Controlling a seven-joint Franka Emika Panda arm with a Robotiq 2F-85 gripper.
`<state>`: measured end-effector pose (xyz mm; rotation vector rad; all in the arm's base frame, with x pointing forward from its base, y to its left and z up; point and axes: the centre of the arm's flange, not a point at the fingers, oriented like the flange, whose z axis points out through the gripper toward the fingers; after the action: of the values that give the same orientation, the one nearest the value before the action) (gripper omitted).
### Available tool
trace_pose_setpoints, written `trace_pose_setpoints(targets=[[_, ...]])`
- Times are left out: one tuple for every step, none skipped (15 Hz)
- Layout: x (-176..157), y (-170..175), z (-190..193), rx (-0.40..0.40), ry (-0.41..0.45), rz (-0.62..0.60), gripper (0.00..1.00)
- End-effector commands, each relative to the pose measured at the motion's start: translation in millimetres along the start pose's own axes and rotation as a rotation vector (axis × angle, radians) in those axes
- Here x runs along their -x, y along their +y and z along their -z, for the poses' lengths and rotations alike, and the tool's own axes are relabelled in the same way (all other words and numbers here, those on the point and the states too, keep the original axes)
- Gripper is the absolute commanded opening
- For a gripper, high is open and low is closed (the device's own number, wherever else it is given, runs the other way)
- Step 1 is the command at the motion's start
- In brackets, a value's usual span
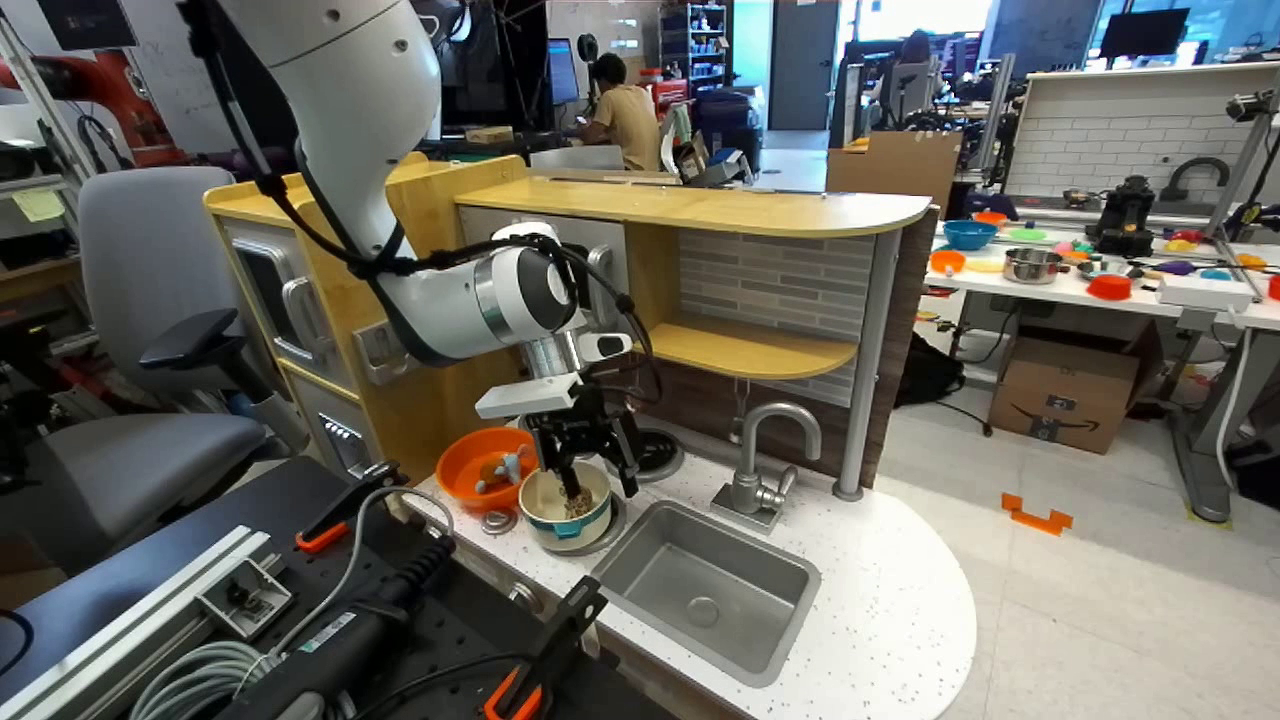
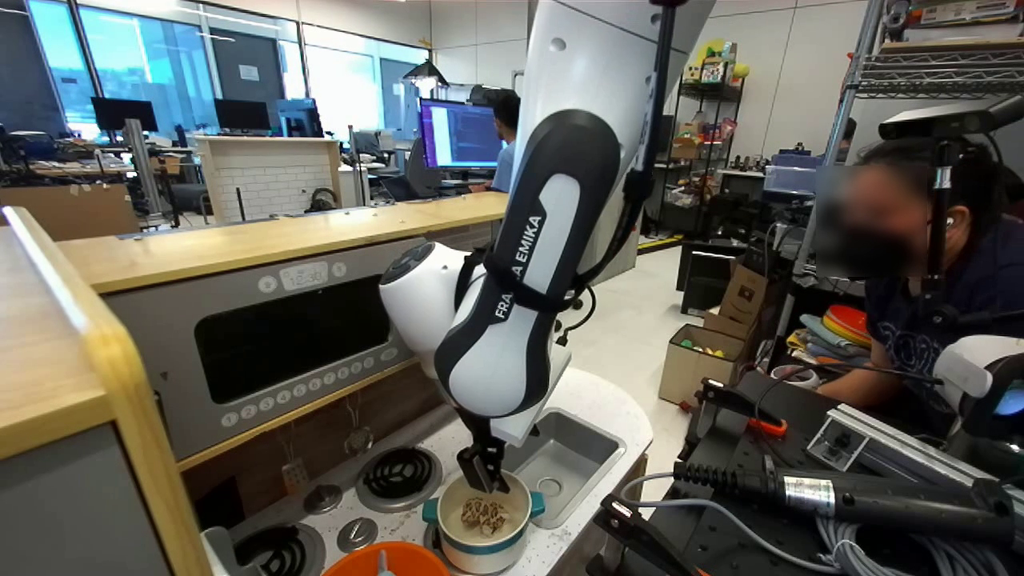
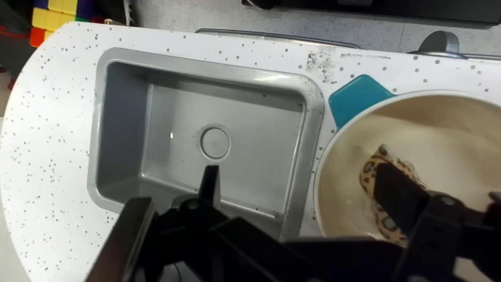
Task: Twist the pot on the stove to the left
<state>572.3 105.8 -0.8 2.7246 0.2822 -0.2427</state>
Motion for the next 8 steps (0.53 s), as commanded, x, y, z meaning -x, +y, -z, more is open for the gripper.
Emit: trace_pose_setpoints(targets=[[-11.9, -7.7, -11.8, 0.054, -0.01, 0.022, 1.0], [-12.3, -9.3, -14.8, 0.058, -0.013, 0.026, 1.0], [-13.8, -10.8, -17.4, 0.061, -0.018, 0.027, 1.0], [-15.6, -12.3, -20.3, 0.064, -0.023, 0.027, 1.0], [-16.6, -13.4, -22.5, 0.066, -0.026, 0.027, 1.0], [-18.3, -14.9, -24.8, 0.069, -0.03, 0.028, 1.0], [-19.6, -15.7, -27.0, 0.075, -0.038, 0.029, 1.0], [-20.8, -17.0, -29.4, 0.081, -0.046, 0.028, 0.87]])
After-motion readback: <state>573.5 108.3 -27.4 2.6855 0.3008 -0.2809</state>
